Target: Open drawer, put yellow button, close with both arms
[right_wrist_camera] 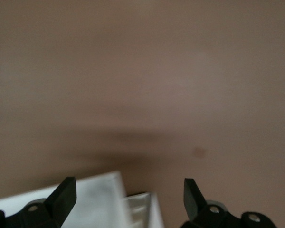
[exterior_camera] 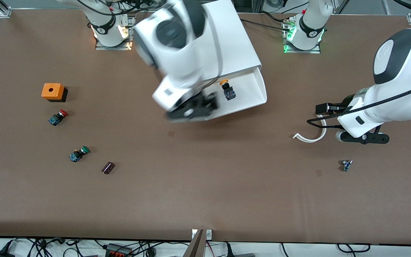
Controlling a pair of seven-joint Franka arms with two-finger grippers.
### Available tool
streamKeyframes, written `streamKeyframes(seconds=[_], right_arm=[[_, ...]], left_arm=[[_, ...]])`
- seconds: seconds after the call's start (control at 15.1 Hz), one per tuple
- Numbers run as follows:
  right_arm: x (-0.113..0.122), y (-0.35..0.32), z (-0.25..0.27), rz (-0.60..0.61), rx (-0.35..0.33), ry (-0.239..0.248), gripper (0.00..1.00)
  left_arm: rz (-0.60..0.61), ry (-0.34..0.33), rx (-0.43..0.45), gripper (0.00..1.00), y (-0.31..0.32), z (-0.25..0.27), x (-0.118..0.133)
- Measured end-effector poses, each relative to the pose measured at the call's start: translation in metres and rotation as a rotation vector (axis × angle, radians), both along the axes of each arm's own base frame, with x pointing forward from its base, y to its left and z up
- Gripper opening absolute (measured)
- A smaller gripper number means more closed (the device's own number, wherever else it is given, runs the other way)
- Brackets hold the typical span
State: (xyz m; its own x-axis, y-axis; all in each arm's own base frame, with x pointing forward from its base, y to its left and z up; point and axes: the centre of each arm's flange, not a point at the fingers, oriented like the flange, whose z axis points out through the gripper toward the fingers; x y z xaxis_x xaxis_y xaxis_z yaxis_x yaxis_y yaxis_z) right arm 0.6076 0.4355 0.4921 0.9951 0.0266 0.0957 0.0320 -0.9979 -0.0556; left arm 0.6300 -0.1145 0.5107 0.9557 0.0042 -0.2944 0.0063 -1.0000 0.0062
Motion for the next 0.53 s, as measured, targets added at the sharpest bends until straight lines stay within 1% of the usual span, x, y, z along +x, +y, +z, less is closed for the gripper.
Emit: streamKeyframes(seconds=[0.13,0.27,0.4,0.53], right_arm=[[0.045,-0.072,-0.001,-0.02,-0.016,0.001,1.0],[0.079,-0.144,-0.001,-0.052,-0.023,0.005,1.0],[0.097,-0.202,-0.002,-0.064,-0.036,0.031,1.0],[0.109,-0.25,-0.003,-0.044,-0.047,0.05,1.0]], left_arm=[[0.02,-0.015,-0.002,1.0,-0.019,-0.017,0.001],[0.058,-0.043,-0.008,1.0,-0.041,-0.038,0.001],[0.114,-0.079,-0.022,1.0,-0.072,-0.058,-0.002],[0.184,-0.113,-0.038,1.0,-0.112,-0.077,-0.011]])
